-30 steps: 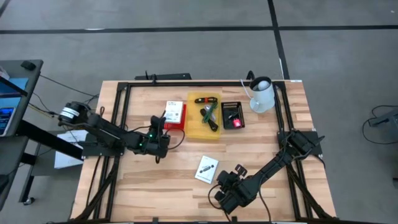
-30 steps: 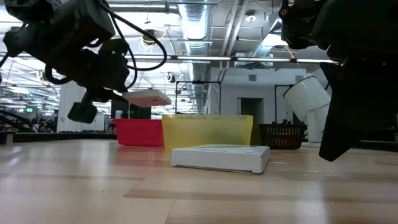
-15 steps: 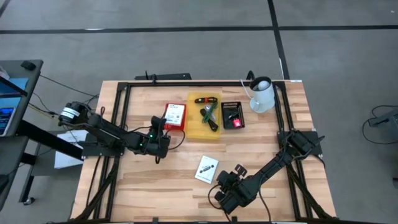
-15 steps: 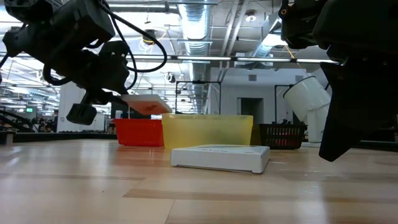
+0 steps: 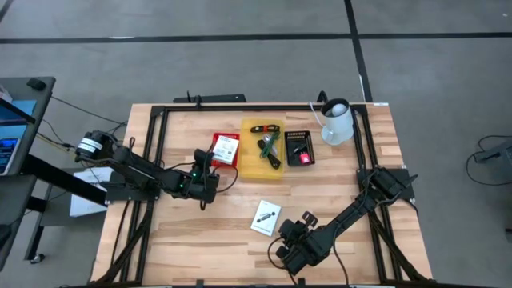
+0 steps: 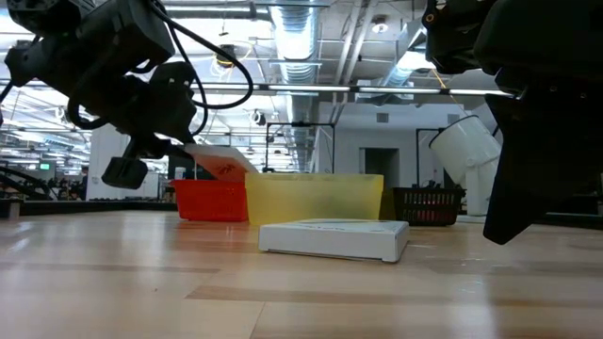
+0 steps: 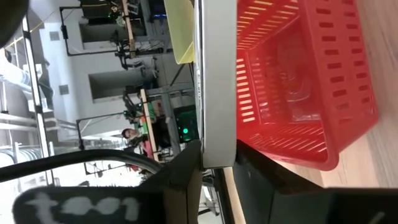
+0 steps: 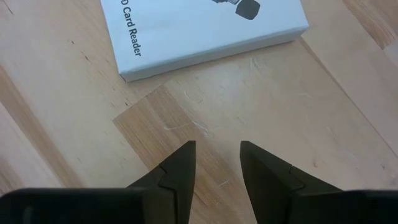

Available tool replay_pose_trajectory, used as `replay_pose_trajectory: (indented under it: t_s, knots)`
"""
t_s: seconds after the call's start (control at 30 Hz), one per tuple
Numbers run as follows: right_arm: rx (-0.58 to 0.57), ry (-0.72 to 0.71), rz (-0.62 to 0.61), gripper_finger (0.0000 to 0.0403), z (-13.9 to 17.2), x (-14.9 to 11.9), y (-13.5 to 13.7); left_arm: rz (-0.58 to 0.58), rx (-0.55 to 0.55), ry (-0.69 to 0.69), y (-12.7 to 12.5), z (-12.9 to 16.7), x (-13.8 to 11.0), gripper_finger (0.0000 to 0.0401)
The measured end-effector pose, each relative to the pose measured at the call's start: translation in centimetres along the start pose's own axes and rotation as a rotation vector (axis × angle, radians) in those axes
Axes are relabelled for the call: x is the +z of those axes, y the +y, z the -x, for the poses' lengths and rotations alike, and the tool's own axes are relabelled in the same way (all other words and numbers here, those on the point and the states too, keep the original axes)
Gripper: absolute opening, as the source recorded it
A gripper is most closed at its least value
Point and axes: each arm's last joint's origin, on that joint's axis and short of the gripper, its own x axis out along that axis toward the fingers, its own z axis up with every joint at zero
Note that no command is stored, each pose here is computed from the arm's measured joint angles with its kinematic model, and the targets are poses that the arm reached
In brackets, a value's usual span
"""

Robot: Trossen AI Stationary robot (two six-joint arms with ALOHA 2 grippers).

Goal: Pick and place items into bin
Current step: Put the card reader box in the red bin

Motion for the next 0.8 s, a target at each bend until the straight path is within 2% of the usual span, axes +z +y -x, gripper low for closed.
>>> replay_pose_trajectory:
  t_s: [0.27,0.5,0.8]
  knots:
    - [0.000,0.000,0.000,0.0121,0.00,0.00,0.00,0.014,0.004,0.002,0.01,0.01,-0.01,0.0073]
    - [0.000,0.000,0.000,0.0121,0.00,0.00,0.00,0.035,0.048,0.027,0.14,0.01,-0.08,0.0074]
    - [0.000,0.000,0.000,0.0121,-0.01,0.00,0.01,0.037,0.025,0.014,0.08,0.00,-0.04,0.0074]
